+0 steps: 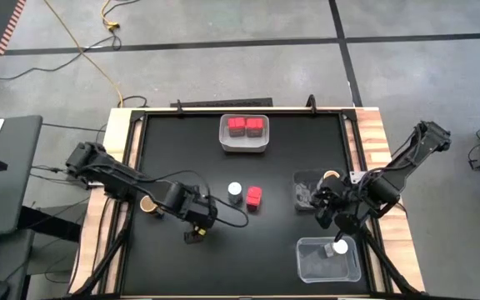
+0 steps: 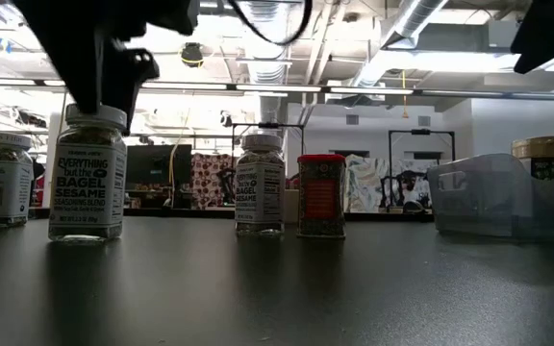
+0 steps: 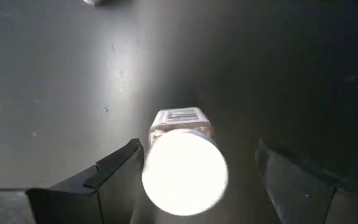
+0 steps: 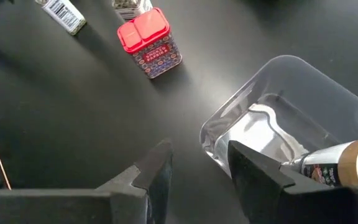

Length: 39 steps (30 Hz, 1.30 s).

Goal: Sort spices by type
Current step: Put the bottom right white seasoning bottle into the transparent bin

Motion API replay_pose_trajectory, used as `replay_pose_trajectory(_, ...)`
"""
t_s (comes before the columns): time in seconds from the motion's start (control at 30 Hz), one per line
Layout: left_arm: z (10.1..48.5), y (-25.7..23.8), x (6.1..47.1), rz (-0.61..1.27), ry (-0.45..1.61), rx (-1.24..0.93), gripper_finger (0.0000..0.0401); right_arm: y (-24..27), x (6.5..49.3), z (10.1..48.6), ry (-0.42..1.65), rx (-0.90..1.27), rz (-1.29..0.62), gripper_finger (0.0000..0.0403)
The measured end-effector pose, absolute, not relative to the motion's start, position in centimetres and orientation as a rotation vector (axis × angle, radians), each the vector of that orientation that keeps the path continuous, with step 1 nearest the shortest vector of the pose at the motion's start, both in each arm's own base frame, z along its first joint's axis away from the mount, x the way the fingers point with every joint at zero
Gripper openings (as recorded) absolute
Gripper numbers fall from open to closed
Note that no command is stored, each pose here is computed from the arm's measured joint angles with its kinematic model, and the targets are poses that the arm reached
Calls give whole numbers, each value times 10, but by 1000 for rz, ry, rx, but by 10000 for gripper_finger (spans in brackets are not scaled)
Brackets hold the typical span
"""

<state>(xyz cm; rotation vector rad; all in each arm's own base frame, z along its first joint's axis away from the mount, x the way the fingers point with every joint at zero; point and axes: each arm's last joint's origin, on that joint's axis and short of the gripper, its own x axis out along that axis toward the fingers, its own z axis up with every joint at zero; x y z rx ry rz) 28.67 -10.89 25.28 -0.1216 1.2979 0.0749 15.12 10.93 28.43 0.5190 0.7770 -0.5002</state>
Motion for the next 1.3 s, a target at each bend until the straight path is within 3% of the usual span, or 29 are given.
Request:
replay_pose_trajectory(0.27,233,-112,294,105,1368,-117,294,109,151,284,772,539,-509,182)
replay_pose_trajectory(0.6,230,-113,296,110,1380,-151,197,109,151,284,771,541,-509,182)
replay_pose_trajectory(0.87,231,-114,297,103,1387,-187,193,109,151,284,777,526,-507,182)
replay_pose_trajectory(1.07,249,-116,307,142,1297,-259,193,110,142,282,831,467,-512,182)
replay_pose_trajectory(1.3,297,-113,324,195,1133,-416,193,111,129,279,919,391,-509,176)
